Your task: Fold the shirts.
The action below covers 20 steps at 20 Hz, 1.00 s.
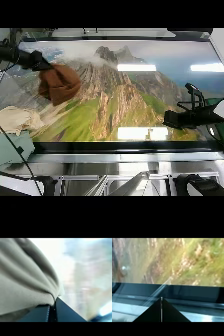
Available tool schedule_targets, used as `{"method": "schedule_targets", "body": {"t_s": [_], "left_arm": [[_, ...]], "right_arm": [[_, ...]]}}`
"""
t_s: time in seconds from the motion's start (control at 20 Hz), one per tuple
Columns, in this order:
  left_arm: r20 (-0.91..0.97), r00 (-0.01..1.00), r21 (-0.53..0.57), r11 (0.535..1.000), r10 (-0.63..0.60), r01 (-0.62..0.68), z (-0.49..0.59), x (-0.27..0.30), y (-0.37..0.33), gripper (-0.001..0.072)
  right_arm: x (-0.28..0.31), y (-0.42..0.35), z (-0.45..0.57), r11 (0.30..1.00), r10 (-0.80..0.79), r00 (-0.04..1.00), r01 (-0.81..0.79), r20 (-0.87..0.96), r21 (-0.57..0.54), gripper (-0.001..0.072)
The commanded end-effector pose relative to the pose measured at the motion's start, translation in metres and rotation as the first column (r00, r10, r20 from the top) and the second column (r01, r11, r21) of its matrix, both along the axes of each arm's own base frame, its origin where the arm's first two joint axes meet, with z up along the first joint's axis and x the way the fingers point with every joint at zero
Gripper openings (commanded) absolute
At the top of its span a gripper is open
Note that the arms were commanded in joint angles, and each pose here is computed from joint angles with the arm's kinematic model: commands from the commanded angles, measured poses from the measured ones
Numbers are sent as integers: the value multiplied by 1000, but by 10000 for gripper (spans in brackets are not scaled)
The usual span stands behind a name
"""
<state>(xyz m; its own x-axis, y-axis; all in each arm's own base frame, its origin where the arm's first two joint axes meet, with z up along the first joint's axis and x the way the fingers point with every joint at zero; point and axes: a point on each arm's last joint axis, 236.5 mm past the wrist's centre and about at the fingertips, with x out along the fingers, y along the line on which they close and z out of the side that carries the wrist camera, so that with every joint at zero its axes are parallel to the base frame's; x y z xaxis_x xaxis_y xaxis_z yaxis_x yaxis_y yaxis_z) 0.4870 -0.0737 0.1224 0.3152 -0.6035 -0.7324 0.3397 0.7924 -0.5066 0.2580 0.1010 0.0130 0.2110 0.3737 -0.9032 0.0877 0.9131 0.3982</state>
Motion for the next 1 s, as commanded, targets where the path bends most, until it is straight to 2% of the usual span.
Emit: {"method": "schedule_targets", "body": {"t_s": [0.0, 0.15, 0.25, 0.3, 0.45, 0.5, 0.55, 0.6, 0.8, 0.95], "left_arm": [[87, 988, -104, 986, -125, 134, 61, -42, -89, 6], [91, 981, -117, 976, -173, 183, 55, -65, -136, 24], [92, 981, -104, 979, -168, 178, 44, -65, -151, 470], [79, 985, -101, 982, -154, 162, 43, -64, -150, 720], [49, 993, -47, 993, -103, 106, 53, -62, -121, 716], [7, 996, -15, 996, -85, 85, 48, -66, -105, 715], [-57, 995, 15, 996, -87, 88, 34, -75, -93, 714], [-123, 989, 39, 996, -80, 85, 16, -84, -82, 714], [-347, 937, 44, 998, -27, 45, -88, -116, -68, 714], [-387, 921, 80, 997, 42, -12, -157, -128, -59, 714]], "right_arm": [[1, -18, 0, 993, 72, 996, -66, 54, -99, 16], [2, -23, 4, 989, 85, 993, -74, 78, -126, 17], [1, -23, 3, 989, 86, 994, -76, 72, -126, 19], [0, -23, 3, 989, 86, 994, -77, 70, -126, 19], [6, -20, 4, 991, 77, 993, -67, 88, -113, 27], [7, -17, 3, 993, 74, 994, -65, 85, -100, 135], [8, -12, 1, 995, 73, 995, -67, 74, -76, 419], [11, -2, -3, 997, 66, 996, -64, 62, -34, 589], [40, 37, -31, 988, 48, 999, -51, 26, 148, 593], [45, 69, -65, 964, 98, 994, -84, -42, 254, 593]]}}
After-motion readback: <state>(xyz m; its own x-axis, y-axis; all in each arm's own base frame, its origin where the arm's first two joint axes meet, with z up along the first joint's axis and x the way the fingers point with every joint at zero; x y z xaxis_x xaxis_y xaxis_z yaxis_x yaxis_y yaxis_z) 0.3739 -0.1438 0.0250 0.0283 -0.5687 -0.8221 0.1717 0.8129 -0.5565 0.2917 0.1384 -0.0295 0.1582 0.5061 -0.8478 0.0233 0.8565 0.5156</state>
